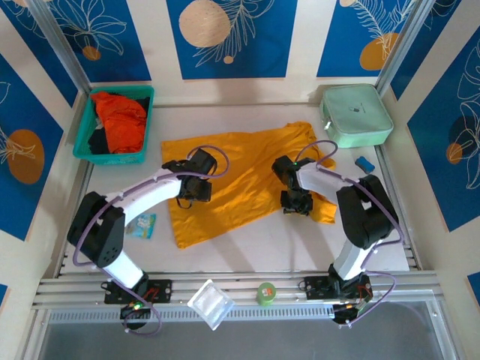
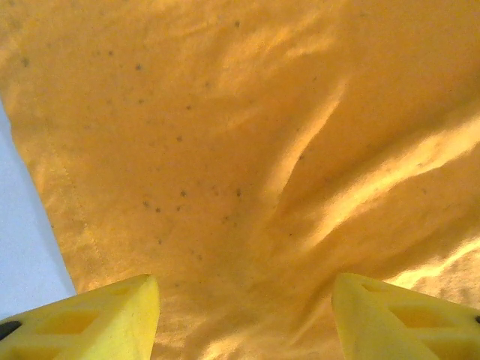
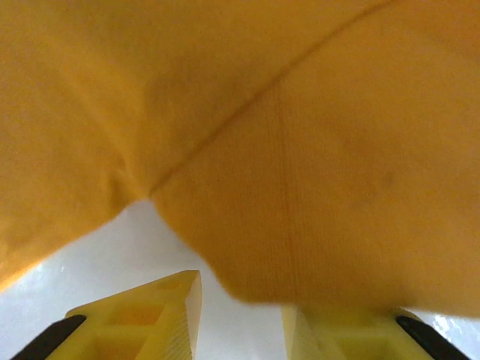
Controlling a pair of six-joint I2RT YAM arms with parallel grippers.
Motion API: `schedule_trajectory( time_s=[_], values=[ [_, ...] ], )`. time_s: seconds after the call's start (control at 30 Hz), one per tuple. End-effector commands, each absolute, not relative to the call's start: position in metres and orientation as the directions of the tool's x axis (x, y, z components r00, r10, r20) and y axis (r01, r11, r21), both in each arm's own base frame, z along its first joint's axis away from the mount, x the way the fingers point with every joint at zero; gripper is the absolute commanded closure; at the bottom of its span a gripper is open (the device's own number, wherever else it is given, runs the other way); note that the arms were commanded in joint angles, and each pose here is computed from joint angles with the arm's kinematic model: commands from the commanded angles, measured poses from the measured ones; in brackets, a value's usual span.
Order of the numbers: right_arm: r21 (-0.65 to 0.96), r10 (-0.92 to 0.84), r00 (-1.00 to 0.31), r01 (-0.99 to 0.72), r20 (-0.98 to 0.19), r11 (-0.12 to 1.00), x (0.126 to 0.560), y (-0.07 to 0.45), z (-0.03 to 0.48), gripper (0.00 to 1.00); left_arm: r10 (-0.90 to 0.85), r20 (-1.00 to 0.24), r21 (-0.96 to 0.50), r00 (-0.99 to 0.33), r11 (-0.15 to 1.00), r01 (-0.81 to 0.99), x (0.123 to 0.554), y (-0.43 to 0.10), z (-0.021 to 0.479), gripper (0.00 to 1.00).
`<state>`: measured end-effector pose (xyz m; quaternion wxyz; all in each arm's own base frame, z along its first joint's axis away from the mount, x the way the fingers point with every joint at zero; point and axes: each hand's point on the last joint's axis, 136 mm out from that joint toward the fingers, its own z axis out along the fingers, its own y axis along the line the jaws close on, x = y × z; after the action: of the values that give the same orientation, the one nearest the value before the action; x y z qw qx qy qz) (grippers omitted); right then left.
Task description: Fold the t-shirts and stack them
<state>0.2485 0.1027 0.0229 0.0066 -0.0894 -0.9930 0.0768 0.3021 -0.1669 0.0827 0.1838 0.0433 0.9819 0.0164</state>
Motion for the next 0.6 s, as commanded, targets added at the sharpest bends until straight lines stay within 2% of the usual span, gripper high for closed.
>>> schedule_trajectory(
  time_s=[0.0, 0.07, 0.13, 0.3, 0.43, 0.57],
  values=[
    [-0.203, 0.183, -0.983, 0.184, -0.024, 0.962, 0.259, 0.1, 0.018, 0.66, 0.083, -0.347, 0.036, -0.934, 0.997, 0.075, 0.296, -0.166, 0.08, 0.37],
    [-0.224, 0.18, -0.983, 0.181, -0.024, 0.958, 0.263, 0.099, 0.014, 0.68, 0.083, -0.345, 0.036, -0.935, 0.997, 0.075, 0.297, -0.167, 0.079, 0.37],
    [-0.241, 0.176, -0.984, 0.177, -0.027, 0.954, 0.267, 0.098, 0.012, 0.74, 0.085, -0.342, 0.038, -0.936, 0.996, 0.077, 0.298, -0.168, 0.078, 0.37],
    [-0.245, 0.156, -0.987, 0.157, -0.022, 0.957, 0.266, 0.101, 0.016, 1.0, 0.091, -0.341, 0.042, -0.936, 0.996, 0.082, 0.301, -0.17, 0.078, 0.37],
    [-0.221, 0.112, -0.993, 0.114, -0.023, 0.969, 0.258, 0.108, 0.041, 1.0, 0.098, -0.34, 0.046, -0.935, 0.995, 0.088, 0.301, -0.17, 0.078, 0.37],
    [-0.064, 0.048, -0.999, 0.048, -0.007, 0.997, 0.244, 0.13, 0.082, 1.0, 0.116, -0.33, 0.052, -0.937, 0.993, 0.105, 0.299, -0.169, 0.079, 0.37]
  ],
)
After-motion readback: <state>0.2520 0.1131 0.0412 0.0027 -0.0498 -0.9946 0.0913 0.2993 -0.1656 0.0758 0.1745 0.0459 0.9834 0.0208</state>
